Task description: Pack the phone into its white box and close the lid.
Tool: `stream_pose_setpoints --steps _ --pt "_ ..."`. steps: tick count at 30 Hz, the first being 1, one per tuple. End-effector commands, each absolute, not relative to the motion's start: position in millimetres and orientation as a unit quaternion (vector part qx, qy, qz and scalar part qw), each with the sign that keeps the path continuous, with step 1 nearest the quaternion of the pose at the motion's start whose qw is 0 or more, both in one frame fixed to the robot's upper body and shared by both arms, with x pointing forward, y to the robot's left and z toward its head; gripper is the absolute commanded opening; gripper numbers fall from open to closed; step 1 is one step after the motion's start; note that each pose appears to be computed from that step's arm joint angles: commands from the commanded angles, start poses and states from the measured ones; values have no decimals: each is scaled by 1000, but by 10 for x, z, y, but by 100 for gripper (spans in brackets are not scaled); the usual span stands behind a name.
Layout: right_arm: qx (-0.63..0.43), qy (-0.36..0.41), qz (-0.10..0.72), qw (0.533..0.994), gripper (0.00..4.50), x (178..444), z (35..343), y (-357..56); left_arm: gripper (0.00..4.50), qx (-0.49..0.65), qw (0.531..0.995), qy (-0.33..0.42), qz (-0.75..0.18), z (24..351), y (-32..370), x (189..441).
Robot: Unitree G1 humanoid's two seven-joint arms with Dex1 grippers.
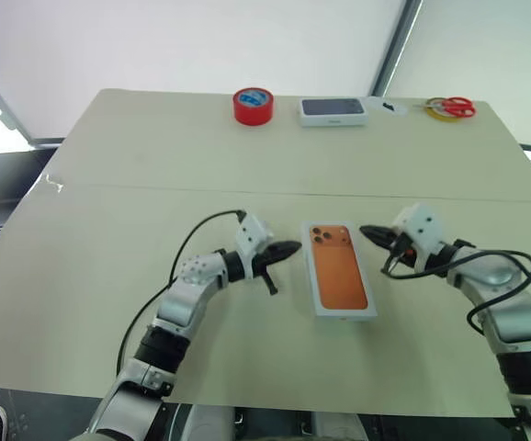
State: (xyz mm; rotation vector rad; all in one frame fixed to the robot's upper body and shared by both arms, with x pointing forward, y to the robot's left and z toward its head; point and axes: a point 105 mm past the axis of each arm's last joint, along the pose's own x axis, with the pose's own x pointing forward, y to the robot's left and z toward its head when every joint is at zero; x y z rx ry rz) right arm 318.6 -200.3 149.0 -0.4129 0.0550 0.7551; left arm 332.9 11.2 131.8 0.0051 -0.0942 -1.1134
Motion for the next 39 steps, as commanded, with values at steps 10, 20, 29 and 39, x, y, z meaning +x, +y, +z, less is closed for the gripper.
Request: stream_pose_setpoints --steps 10,20,29,39 --pt "-295 160 496 801 2 2636 805 -1811 0 133 792 50 -594 764 -212 3319" --pt "-161 68 445 878 392 2966 1415 -1921 429 70 844 -5 -531 1243 526 3388" --pt "-208 65 458 862 448 2853 1553 -2290 450 127 875 26 -466 1360 1624 3200" --pt "-240 86 406 878 448 2858 1560 -2830 450 142 912 70 -378 1312 2459 2842"
